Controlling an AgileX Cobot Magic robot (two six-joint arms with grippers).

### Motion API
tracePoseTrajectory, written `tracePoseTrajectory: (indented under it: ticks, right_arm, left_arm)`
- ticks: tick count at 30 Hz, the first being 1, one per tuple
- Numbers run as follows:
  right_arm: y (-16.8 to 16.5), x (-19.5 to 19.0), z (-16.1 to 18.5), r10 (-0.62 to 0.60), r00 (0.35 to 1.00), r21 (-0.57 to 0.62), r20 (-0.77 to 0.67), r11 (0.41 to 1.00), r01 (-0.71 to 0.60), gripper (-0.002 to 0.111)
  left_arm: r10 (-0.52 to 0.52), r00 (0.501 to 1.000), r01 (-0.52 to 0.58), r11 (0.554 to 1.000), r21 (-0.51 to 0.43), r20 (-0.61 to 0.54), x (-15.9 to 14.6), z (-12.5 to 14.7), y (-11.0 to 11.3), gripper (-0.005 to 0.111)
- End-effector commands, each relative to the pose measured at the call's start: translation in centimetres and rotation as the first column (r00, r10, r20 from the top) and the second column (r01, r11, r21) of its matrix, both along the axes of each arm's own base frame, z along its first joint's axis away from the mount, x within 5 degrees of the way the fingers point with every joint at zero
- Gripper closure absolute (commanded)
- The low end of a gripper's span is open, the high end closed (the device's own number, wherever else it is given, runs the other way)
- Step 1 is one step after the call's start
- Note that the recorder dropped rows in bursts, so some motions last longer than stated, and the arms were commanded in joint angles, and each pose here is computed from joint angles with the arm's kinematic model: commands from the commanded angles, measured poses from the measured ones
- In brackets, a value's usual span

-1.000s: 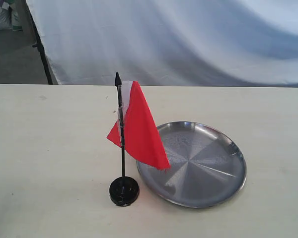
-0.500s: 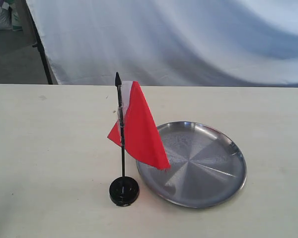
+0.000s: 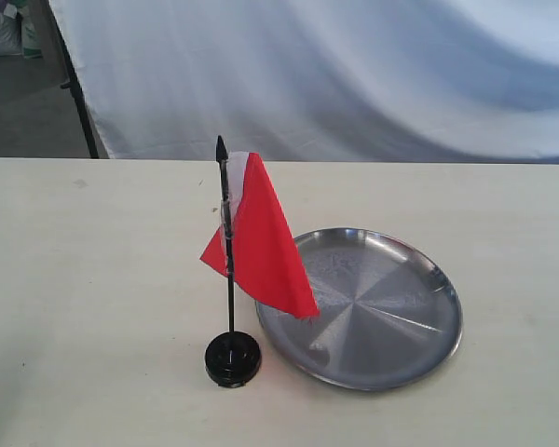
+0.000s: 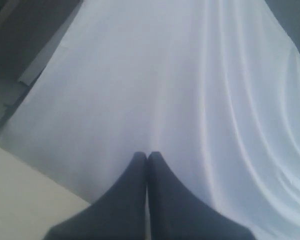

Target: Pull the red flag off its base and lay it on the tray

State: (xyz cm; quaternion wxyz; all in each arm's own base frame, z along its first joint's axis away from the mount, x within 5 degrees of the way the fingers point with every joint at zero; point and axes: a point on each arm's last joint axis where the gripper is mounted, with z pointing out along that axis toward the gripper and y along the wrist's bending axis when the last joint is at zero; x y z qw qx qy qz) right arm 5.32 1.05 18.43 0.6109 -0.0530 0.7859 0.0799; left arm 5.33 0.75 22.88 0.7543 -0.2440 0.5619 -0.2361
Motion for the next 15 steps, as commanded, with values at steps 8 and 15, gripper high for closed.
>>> tracePoseTrajectory:
  ticks: [8,15]
  right_arm:
    - [0.0,0.0,0.0,-0.001,1.0,-0.008,0.012,1.0,0.001,0.108]
    - [0.0,0.0,0.0,-0.001,1.0,-0.008,0.012,1.0,0.001,0.108]
  left_arm:
    - [-0.043,0.999,0.04,0.99,-0.138,-0.024,0.1,-0.4,-0.1,0.107]
    - [-0.069,0.994,0.06,0.992,-0.111,-0.085,0.0,0.1,-0.4,0.107]
